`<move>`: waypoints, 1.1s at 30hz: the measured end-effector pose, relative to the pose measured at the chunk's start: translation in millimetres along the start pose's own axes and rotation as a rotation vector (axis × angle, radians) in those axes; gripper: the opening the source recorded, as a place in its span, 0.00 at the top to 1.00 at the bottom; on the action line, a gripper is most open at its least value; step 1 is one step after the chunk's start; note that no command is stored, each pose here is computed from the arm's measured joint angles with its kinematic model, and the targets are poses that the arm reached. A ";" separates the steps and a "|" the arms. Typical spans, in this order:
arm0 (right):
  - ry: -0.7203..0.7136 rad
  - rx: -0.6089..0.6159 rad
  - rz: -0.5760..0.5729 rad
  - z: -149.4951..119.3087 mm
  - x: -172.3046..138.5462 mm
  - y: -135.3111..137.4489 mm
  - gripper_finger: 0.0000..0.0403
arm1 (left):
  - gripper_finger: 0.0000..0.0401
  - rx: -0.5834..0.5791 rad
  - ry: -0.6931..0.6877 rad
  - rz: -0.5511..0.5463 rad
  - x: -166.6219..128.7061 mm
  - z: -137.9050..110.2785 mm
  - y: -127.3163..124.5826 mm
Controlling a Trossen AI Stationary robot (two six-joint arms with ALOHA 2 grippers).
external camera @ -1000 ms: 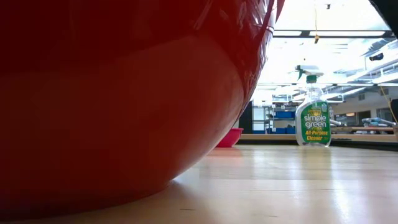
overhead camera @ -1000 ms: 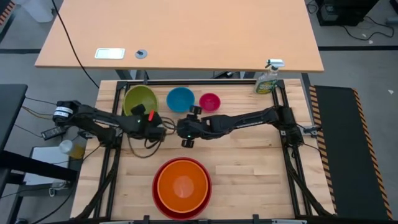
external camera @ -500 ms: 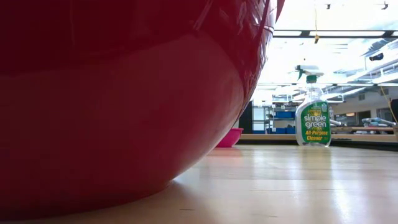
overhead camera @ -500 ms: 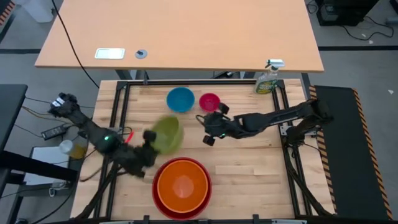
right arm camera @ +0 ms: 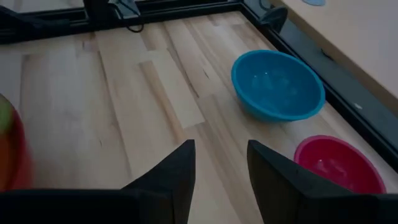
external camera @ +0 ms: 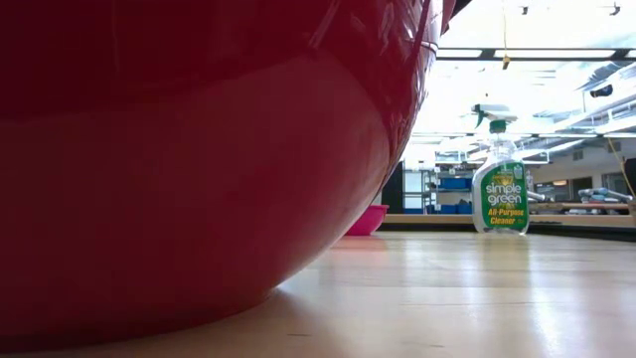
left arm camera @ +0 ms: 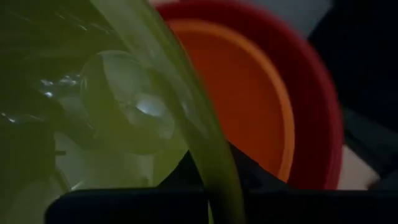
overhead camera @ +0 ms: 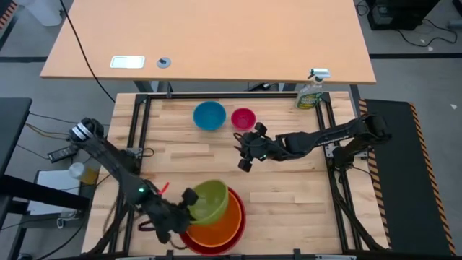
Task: Nest bowls inside each other
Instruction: Stack the green on top of the orange bowl, then stack the blue bowl on top of the green bowl
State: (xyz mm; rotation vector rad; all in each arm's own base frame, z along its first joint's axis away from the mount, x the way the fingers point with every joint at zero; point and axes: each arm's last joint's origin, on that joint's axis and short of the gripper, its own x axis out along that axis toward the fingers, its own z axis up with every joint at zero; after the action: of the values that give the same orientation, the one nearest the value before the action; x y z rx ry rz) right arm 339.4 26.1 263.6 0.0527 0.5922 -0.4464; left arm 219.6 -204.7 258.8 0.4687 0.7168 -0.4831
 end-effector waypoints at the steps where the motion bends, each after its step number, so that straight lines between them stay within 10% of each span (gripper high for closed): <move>1: -0.001 0.000 0.003 -0.1 -0.5 0.9 0.62 | 0.96 -0.002 0.030 -0.020 6.2 -1.4 1.2; 9: -0.019 0.000 0.018 1.7 -0.9 2.5 0.62 | 0.89 0.008 0.143 -0.056 30.9 11.8 4.5; 24: -0.027 0.016 0.054 3.3 -1.0 4.0 0.62 | 0.41 -0.127 0.110 -0.108 18.2 16.9 -1.4; 33: -0.029 0.022 0.095 4.2 -1.2 5.5 0.62 | 0.40 -0.241 0.102 -0.121 7.6 18.3 -5.4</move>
State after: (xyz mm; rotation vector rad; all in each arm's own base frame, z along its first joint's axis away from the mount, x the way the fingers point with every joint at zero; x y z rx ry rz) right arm 343.0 30.8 267.3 0.0948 0.5536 -0.3613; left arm 230.7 -221.2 264.3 0.2260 0.8932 -0.4815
